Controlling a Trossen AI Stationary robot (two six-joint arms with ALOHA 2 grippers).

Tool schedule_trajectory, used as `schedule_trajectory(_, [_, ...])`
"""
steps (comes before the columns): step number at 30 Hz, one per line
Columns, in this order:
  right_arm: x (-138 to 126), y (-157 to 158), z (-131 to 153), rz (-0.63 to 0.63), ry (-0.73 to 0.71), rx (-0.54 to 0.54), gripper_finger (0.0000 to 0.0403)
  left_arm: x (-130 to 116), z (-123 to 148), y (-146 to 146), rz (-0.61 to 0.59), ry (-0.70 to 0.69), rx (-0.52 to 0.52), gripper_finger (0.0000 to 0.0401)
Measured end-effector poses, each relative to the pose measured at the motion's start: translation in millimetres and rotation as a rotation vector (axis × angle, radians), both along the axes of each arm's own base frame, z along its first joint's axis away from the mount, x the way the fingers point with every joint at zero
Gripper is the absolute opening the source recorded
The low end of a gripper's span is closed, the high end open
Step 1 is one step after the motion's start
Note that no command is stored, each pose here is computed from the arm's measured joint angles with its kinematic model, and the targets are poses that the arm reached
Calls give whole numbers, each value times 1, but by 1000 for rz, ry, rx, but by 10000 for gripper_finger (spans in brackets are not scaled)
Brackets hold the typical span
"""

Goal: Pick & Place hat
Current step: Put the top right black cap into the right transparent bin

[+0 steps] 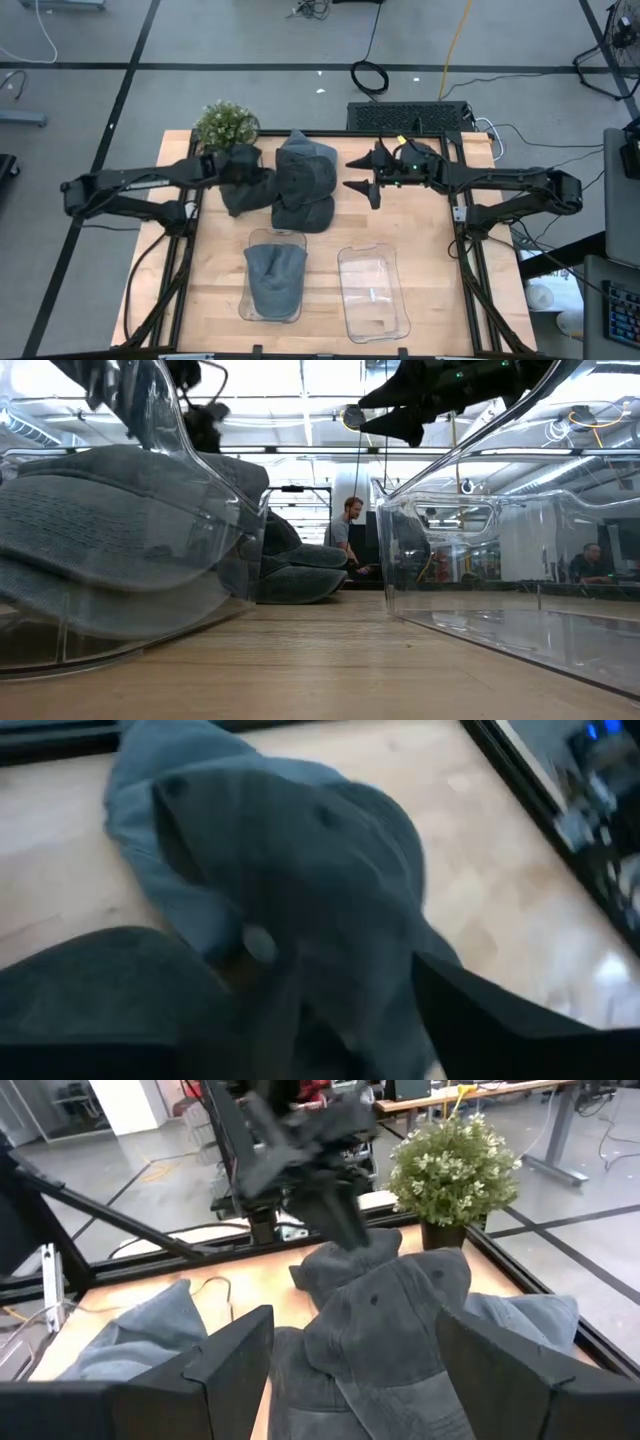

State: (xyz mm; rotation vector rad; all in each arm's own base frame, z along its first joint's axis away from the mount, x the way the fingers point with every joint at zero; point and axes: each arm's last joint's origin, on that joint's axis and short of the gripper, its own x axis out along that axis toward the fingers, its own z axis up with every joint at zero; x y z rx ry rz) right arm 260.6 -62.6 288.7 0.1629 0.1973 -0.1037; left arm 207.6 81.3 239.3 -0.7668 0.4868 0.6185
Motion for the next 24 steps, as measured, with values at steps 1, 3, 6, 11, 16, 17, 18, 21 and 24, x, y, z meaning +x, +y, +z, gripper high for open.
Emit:
schedule_trajectory(1, [0,1,0,5,2,-2,265,1,-2,6,27,-4,-16,218])
schedule_trajectory(3, [1,4,0,15,0,-7,265,4,-5,15,60,-32,-42,240])
schedule_trajectory(6, [2,8,0,32,0,-10,265,5,-10,23,74,-30,-78,262])
schedule_trajectory(11, [3,14,0,59,2,-17,265,2,-19,27,137,38,-118,265])
schedule_trajectory(16, [4,18,0,76,2,-28,265,2,-20,27,160,42,-129,251])
schedule_trajectory(17, [4,19,0,78,2,-29,265,2,-19,28,164,29,-129,249])
schedule_trajectory(18, [4,19,0,80,2,-30,265,4,-19,28,166,17,-128,249])
schedule_trajectory(21, [4,21,0,87,2,-31,265,6,-24,30,178,28,-150,253])
schedule_trajectory(24, [5,24,0,97,2,-31,265,12,-36,31,200,68,-191,261])
